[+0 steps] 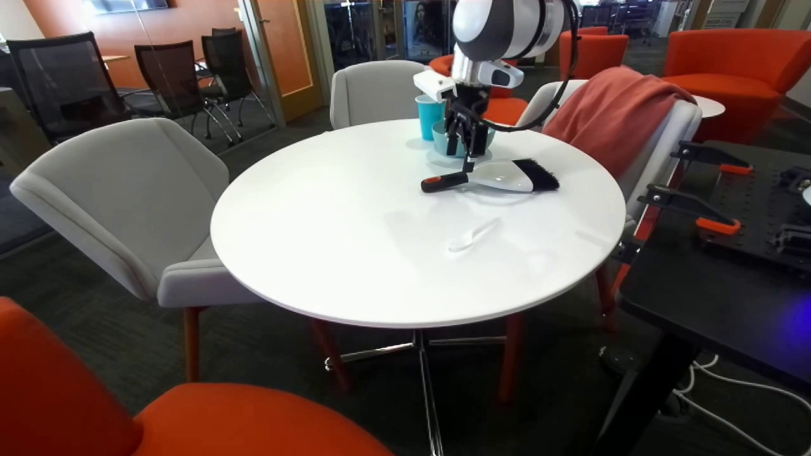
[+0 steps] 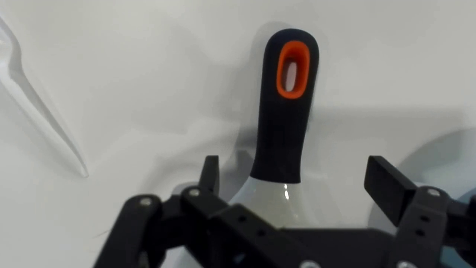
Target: Move the paint brush to the left
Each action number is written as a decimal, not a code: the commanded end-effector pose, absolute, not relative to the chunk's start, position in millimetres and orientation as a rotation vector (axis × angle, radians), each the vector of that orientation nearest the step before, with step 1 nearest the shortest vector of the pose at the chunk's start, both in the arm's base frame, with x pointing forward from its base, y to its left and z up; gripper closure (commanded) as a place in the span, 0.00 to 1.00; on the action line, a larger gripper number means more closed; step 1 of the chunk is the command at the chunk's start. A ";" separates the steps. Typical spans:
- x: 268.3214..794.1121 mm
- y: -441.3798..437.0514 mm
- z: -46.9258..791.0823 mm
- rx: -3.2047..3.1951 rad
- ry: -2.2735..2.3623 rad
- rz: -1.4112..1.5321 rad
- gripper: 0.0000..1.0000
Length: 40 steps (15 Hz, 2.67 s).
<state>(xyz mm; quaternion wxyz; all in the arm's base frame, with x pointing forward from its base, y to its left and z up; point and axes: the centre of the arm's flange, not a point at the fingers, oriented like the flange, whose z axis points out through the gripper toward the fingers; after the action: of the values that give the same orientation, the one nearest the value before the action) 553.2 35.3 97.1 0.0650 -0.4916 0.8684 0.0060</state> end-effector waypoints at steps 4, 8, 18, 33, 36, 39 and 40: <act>567.9 41.1 82.8 -1.450 2.620 0.033 0.00; 570.4 38.8 74.9 -1.453 2.636 0.020 0.34; 564.6 55.2 85.1 -1.493 2.607 0.072 0.88; 556.0 219.4 96.0 -2.374 2.108 0.028 0.88; 546.8 214.5 92.9 -2.386 2.100 -0.010 0.63; 549.1 214.2 90.2 -2.433 2.068 -0.058 0.63; 549.3 214.4 90.5 -2.434 2.066 -0.059 0.63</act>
<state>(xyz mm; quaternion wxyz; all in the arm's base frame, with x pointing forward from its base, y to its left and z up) 549.3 214.4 90.5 -0.0258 -0.7620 0.6468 -0.0186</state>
